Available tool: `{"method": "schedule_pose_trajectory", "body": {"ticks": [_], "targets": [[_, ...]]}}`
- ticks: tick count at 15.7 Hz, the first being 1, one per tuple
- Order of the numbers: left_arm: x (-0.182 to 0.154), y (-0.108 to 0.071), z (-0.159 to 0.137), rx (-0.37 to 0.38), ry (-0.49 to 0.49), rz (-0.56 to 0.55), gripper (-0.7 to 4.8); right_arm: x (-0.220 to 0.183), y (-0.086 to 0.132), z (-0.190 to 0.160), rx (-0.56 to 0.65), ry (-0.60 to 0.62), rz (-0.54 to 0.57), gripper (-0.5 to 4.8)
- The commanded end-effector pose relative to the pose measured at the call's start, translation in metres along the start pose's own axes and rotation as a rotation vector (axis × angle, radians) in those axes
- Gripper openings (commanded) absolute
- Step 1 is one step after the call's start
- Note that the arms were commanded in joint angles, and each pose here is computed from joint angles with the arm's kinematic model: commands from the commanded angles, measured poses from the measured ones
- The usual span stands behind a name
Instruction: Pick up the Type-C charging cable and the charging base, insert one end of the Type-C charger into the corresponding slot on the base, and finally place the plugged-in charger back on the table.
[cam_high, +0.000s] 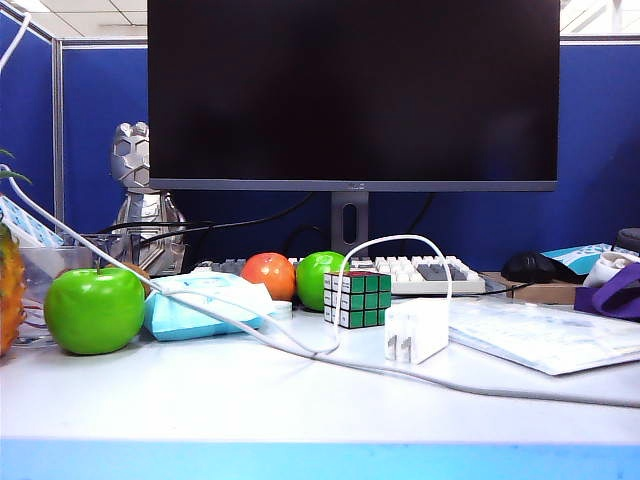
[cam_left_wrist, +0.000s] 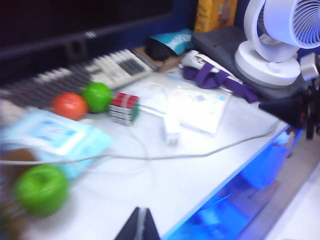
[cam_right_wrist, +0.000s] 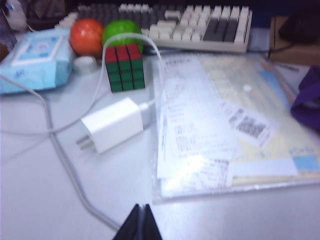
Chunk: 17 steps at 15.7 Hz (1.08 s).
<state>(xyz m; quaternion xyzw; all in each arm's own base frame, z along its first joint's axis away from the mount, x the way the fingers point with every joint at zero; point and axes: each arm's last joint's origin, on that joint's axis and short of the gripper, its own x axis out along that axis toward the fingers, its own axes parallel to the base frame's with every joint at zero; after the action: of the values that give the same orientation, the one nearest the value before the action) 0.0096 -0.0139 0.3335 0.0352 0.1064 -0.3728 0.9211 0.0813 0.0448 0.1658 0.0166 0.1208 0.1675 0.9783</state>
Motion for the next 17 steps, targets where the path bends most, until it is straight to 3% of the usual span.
{"method": "schedule_pose_trajectory", "body": {"ticks": [1, 5, 10, 12, 17], "targets": [[0.045, 0.01, -0.016, -0.011, -0.143, -0.051, -0.06, 0.003, -0.002, -0.016, 0.005, 0.011, -0.034, -0.01], [0.079, 0.017, -0.04, 0.037, -0.295, -0.109, -0.06, 0.003, -0.002, -0.015, 0.008, 0.009, -0.025, 0.07], [0.107, 0.024, -0.093, -0.068, -0.145, -0.057, -0.06, 0.003, -0.002, -0.015, 0.019, 0.01, -0.014, 0.09], [0.116, 0.028, -0.116, -0.081, -0.097, 0.064, -0.06, 0.003, -0.002, -0.015, 0.019, 0.01, -0.014, 0.09], [0.126, 0.032, -0.154, -0.071, -0.066, 0.148, -0.06, 0.003, -0.002, -0.015, 0.019, 0.01, -0.015, 0.09]]}}
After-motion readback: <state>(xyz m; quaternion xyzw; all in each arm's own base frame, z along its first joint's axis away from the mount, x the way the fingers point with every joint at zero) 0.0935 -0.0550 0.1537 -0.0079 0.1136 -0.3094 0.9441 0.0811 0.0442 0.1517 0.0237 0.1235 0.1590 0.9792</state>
